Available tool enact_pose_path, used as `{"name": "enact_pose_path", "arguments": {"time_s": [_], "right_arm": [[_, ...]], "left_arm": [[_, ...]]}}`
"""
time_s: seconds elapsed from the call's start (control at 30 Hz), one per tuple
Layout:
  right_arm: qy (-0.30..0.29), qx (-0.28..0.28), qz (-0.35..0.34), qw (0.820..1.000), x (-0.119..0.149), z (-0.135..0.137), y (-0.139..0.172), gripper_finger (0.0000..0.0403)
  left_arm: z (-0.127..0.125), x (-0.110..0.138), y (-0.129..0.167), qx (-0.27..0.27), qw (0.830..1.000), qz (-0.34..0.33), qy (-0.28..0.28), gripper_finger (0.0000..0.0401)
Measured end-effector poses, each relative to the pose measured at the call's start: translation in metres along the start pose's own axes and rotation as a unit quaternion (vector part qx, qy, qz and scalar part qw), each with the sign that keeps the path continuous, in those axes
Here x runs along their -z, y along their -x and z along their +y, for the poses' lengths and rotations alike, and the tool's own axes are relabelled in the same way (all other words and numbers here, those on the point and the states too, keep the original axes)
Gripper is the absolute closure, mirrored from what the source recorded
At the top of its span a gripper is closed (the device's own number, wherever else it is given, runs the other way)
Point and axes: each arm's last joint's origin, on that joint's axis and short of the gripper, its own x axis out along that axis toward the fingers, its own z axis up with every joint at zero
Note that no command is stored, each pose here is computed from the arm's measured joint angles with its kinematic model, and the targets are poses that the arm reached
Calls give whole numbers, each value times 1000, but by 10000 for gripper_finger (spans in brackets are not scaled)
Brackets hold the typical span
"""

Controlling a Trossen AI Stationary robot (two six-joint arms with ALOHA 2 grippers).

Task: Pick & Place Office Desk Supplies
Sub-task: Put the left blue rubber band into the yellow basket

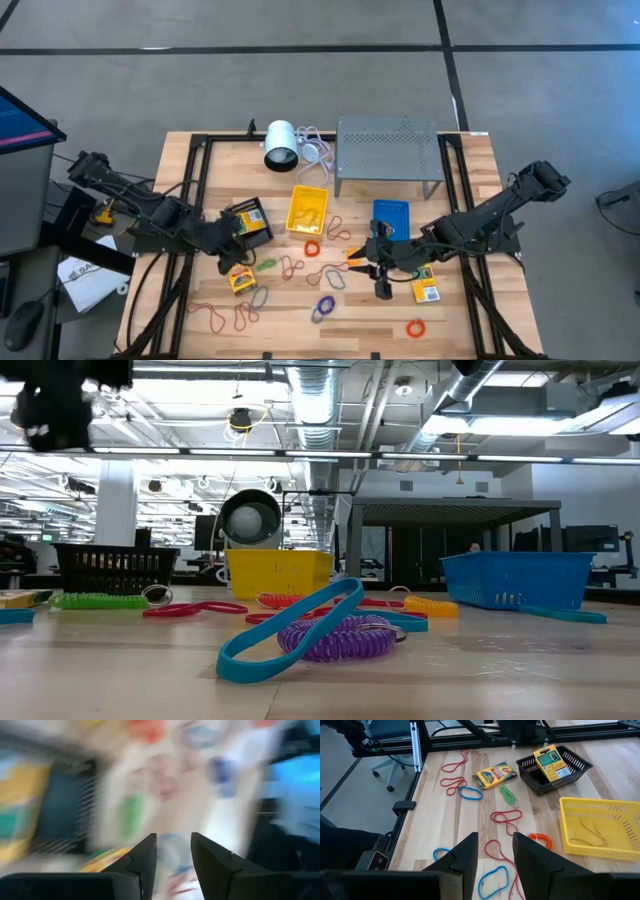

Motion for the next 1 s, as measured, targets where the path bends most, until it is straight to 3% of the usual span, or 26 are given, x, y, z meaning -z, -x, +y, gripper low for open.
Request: {"name": "enact_pose_path", "arguments": {"time_s": [0.1,0.2,0.53,0.8,1.0], "right_arm": [[1,-1,-3,1000,-1,0,0,285],[1,-1,-3,1000,-1,0,0,285],[1,-1,-2,1000,0,0,0,285],[2,-2,-2,1000,0,1,0,285],[2,-8,-1,1000,1,5,2,285]], "left_arm": [[-14,-5,-2,60,997,-31,-21,280],[-19,-3,-8,66,997,-27,-42,280],[-38,20,-55,-31,988,62,-140,282],[-80,17,-53,-176,951,81,-241,309],[-91,16,-55,-204,951,64,-223,321]]}}
